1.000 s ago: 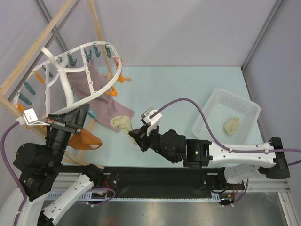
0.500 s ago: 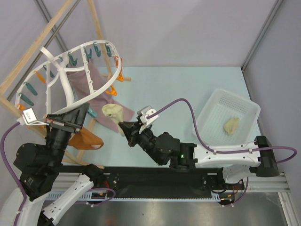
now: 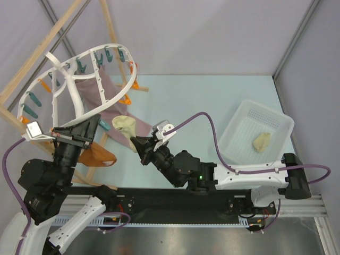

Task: Clip the socks to the hanger
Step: Clamp the sock onto the hanger.

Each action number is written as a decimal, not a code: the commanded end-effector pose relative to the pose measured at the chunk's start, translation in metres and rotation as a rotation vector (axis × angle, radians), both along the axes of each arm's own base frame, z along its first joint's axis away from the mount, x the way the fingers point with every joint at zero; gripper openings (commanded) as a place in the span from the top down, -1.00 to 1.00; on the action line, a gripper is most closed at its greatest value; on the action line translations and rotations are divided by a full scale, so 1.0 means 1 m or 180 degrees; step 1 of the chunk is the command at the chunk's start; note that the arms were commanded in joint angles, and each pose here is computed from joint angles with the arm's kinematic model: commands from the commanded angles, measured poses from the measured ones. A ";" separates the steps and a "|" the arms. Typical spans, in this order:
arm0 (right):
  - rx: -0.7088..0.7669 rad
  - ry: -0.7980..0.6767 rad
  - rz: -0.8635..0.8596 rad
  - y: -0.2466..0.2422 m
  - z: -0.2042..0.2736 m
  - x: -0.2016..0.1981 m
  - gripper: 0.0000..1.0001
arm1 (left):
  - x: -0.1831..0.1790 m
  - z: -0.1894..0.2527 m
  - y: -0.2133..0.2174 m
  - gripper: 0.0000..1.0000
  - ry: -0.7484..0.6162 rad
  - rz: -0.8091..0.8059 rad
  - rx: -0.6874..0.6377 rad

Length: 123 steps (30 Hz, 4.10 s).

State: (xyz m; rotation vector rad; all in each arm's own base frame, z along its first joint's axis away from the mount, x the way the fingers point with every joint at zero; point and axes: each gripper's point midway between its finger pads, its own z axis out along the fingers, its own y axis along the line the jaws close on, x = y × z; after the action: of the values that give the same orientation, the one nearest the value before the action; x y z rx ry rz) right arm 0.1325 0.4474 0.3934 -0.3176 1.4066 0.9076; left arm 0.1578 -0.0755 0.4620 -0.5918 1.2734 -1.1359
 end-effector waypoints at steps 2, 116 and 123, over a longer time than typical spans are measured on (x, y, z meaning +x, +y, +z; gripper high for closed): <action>0.0316 -0.0013 -0.0055 0.000 0.033 0.000 1.00 | 0.013 -0.028 -0.017 1.00 0.0399 -0.0160 -0.0045; -0.0144 -0.0412 0.0580 0.044 0.029 -0.031 0.16 | -0.002 -0.039 -0.004 -0.61 0.0342 -0.0098 0.0050; -0.0259 -0.0269 0.0529 0.023 0.013 -0.022 -0.28 | -0.024 -0.044 0.009 -0.61 0.0241 -0.0090 0.0138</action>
State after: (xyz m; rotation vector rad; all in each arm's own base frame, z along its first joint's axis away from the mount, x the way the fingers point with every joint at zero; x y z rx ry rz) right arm 0.1025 0.4927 0.3889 -0.5951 1.3492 0.9468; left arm 0.1445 -0.0696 0.4215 -0.6200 1.3606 -1.1189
